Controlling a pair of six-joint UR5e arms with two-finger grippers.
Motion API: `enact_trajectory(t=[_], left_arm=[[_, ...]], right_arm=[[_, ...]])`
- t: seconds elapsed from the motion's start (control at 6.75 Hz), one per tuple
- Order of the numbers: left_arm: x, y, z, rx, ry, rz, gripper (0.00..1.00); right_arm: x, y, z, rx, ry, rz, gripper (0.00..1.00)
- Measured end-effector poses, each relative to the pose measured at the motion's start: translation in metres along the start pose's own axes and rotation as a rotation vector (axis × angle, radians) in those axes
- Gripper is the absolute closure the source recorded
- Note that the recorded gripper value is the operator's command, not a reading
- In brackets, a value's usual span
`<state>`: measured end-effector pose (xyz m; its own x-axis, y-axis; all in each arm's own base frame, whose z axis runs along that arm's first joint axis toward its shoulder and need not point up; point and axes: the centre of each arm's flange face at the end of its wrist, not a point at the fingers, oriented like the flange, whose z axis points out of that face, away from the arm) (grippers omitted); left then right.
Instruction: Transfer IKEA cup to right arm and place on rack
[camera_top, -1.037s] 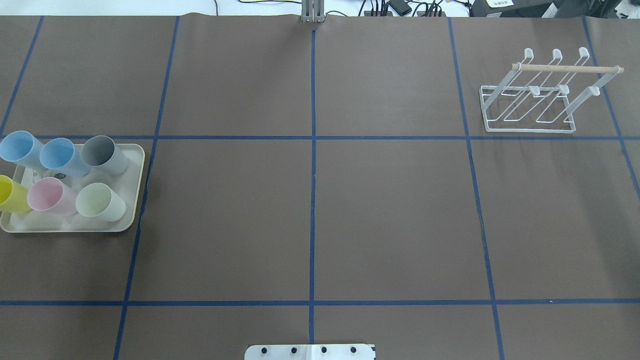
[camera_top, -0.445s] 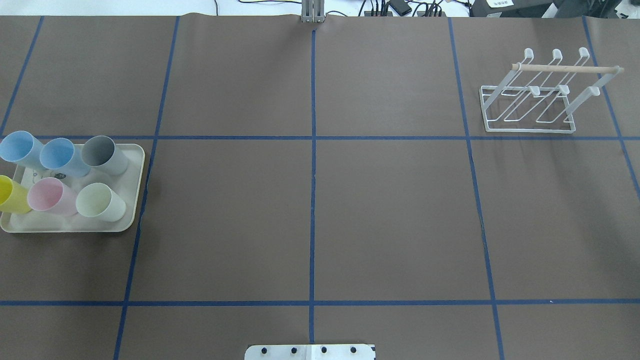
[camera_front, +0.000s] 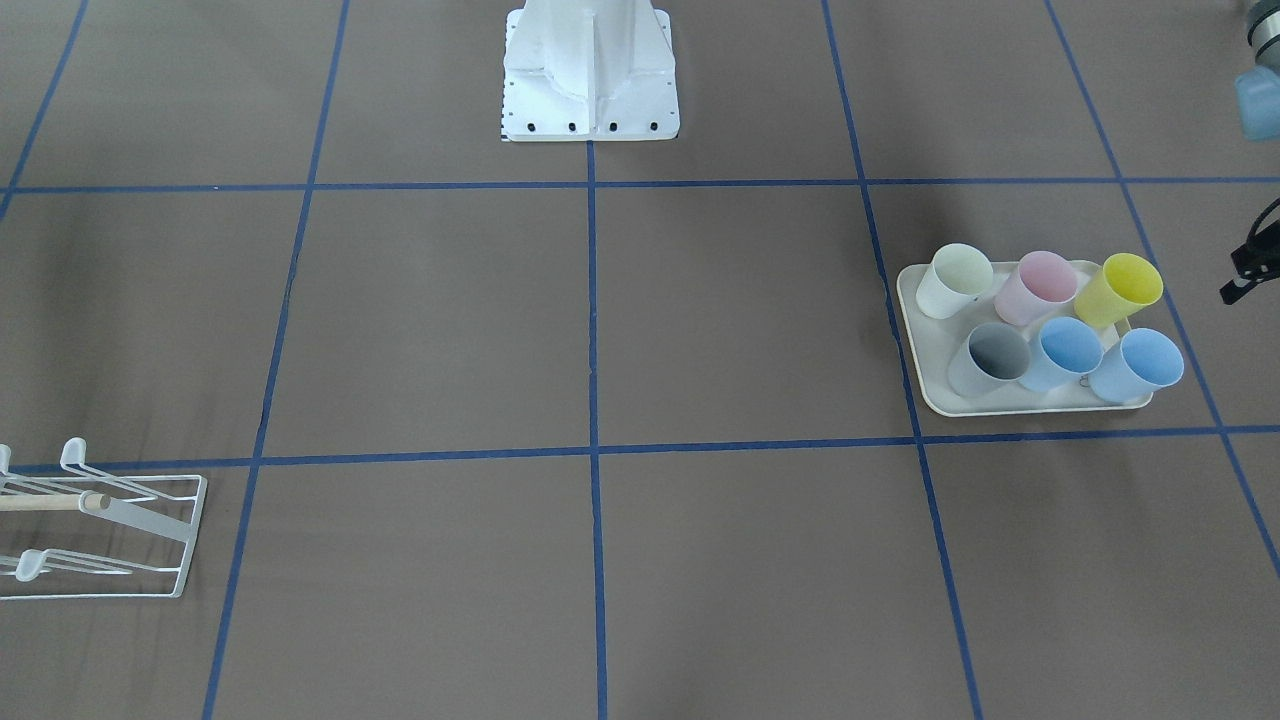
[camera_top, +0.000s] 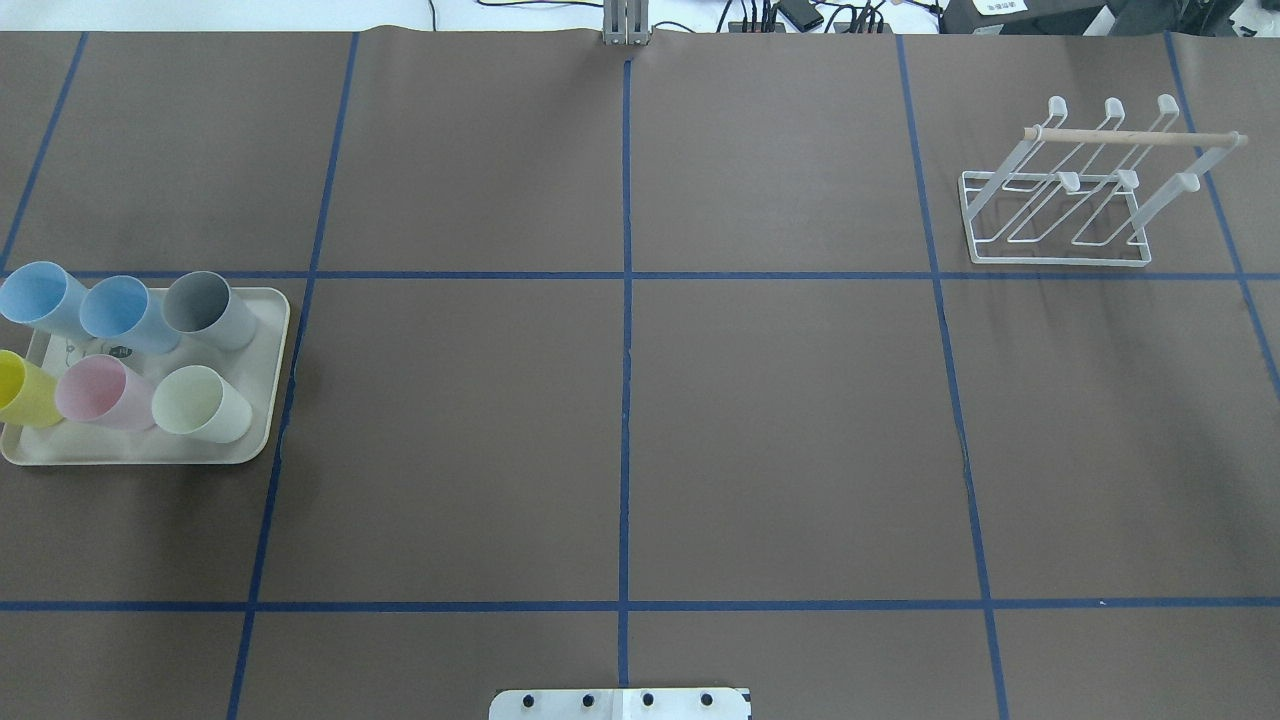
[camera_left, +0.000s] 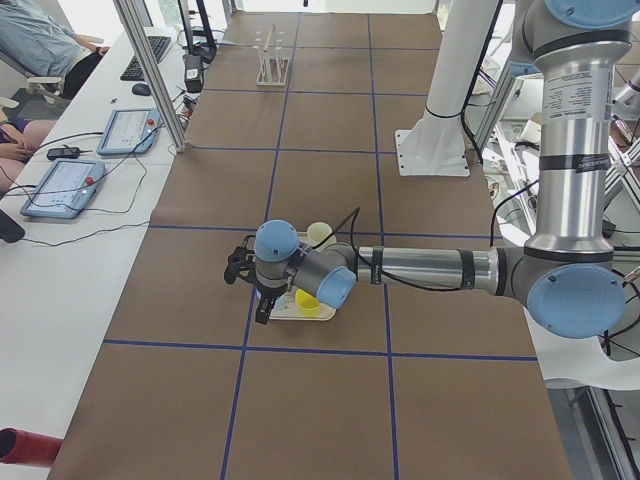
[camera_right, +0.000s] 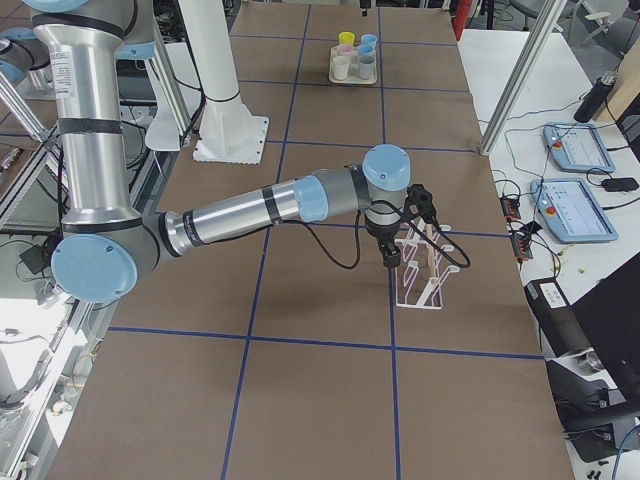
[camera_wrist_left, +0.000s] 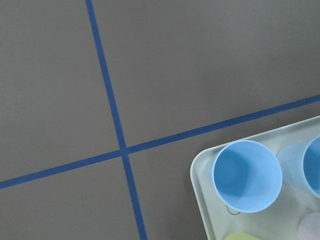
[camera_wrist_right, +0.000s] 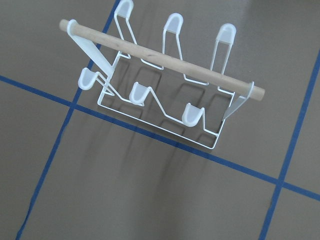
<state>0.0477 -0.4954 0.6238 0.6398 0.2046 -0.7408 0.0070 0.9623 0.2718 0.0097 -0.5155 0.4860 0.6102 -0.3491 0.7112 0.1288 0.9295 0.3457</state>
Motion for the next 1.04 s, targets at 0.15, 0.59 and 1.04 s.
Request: enact_trajectory(t=[0.15,0.59,1.04], left_arm=[[-0.001,0.005,0.019,0.014,0.021,-0.031,0.01],[0.004,-0.002,0.051,0.015,0.051,-0.061,0.13],[0.005,-0.013,0.064,0.003,0.051,-0.057,0.29]], right_arm=[[-0.006,-0.008,0.000,0.002,-0.003,-0.001,0.00],[-0.024,-0.024,0.005,0.001,-0.010,0.091,0.00],[-0.028,-0.026,0.005,0.002,-0.011,0.105,0.00]])
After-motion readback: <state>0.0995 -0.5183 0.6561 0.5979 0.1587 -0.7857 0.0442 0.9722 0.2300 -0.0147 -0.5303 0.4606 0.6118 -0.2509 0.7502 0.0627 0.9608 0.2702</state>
